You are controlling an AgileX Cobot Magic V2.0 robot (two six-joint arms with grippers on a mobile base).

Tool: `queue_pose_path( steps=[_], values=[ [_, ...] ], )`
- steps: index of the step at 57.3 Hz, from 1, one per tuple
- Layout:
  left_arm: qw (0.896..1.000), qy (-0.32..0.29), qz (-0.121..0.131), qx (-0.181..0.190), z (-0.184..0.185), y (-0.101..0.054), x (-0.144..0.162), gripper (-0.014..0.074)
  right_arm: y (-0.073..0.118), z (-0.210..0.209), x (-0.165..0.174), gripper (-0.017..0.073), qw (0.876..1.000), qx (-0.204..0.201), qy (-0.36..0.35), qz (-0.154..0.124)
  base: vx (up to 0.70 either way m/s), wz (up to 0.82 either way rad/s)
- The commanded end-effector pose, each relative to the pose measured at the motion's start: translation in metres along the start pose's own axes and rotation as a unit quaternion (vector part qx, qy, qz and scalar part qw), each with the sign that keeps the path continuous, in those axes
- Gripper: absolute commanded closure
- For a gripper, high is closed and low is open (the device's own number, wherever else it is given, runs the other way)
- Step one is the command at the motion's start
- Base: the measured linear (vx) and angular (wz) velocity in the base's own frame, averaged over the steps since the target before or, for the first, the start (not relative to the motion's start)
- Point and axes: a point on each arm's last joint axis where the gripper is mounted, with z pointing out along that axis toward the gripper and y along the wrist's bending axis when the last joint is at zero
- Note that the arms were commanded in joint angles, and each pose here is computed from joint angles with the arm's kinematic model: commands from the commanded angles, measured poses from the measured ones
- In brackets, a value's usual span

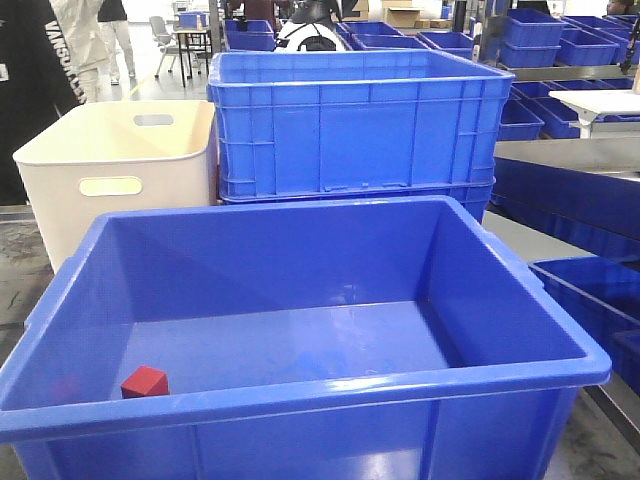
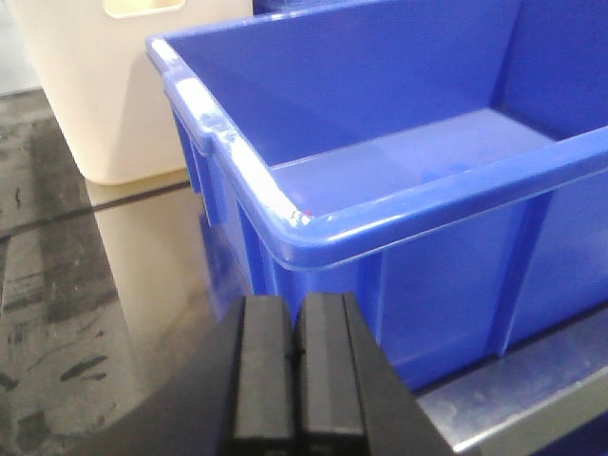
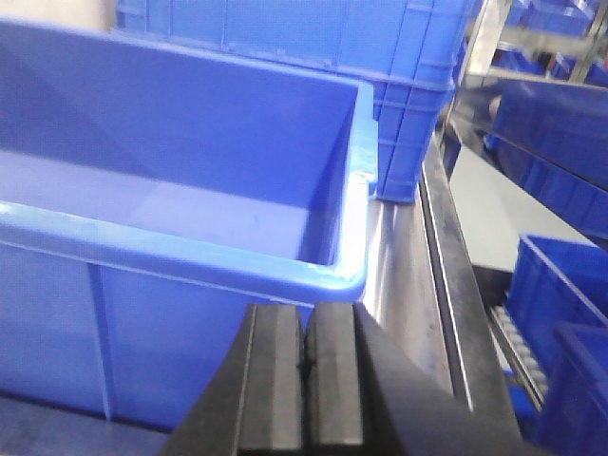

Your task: Pick red and yellow blocks into blue bin

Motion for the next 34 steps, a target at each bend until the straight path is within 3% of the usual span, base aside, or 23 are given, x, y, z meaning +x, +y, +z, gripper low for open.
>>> queue_pose_path(
  steps=[1,34],
  values=[
    [0.997,-0.073,-0.007,-0.009,-0.005,0.002,-0.016,0.0594,-0.002,-0.003,-0.01,0.057,0.997,0.011,-0.074,-0.001,0.0,0.0],
    [0.998,-0.066,-0.005,-0.009,-0.004,0.002,-0.014,0.0594,0.001,0.001,0.006,0.057,1.0,0.005,-0.028,0.001,0.0,0.0]
  ],
)
